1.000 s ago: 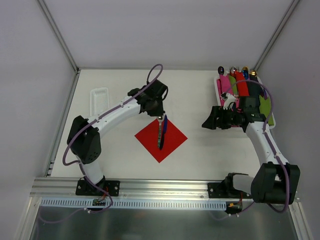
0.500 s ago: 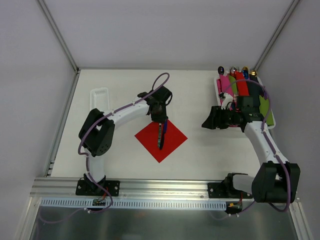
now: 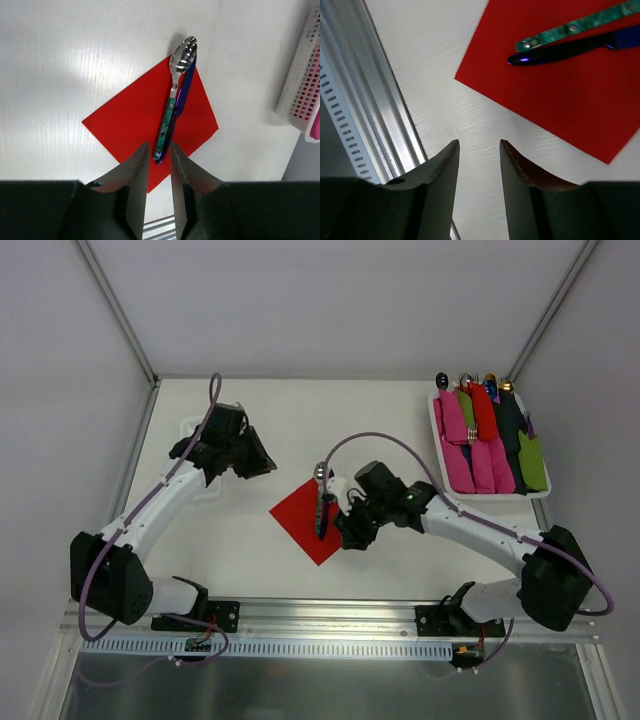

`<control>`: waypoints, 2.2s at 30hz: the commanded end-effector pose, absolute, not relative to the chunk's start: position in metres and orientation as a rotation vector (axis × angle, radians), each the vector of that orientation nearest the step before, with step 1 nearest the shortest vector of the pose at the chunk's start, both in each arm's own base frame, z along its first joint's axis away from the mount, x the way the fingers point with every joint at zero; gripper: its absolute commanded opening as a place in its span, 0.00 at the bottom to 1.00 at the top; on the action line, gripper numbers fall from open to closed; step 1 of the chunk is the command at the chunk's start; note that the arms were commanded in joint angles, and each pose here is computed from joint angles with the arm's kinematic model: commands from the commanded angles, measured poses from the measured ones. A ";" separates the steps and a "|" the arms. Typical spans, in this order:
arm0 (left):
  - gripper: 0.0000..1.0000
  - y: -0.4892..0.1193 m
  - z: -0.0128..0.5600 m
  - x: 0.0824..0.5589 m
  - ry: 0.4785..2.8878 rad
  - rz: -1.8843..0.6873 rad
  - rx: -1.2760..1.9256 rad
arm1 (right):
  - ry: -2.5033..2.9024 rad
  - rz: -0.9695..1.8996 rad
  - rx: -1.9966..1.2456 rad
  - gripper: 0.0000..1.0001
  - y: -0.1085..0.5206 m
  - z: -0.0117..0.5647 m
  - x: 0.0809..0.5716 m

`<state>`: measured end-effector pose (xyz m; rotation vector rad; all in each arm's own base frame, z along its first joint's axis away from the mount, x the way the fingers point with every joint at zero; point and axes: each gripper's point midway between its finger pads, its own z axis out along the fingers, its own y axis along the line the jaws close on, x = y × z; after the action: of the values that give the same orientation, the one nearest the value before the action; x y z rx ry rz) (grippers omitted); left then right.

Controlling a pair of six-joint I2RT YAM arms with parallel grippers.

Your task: Place the utensils on the paper napkin and roll it up

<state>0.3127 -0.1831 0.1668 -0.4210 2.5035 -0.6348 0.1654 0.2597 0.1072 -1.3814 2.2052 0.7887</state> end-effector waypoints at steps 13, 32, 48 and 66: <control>0.40 -0.164 0.173 0.282 2.486 -0.777 -0.444 | 1.846 0.487 -1.792 0.43 0.335 0.073 0.144; 0.49 -0.149 0.174 0.281 2.466 -0.781 -0.467 | 1.863 0.443 -1.907 0.43 0.352 0.027 0.140; 0.50 -0.141 0.177 0.280 2.451 -0.776 -0.465 | 1.925 0.492 -1.936 0.02 0.344 0.027 0.127; 0.75 -0.138 0.160 0.272 2.480 -0.757 -0.453 | 1.949 0.698 -1.889 0.00 0.343 0.061 0.168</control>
<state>0.2743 -0.1392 0.1583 -0.4925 2.4921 -0.7476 0.1680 0.3381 0.0503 -1.8586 1.9878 0.6177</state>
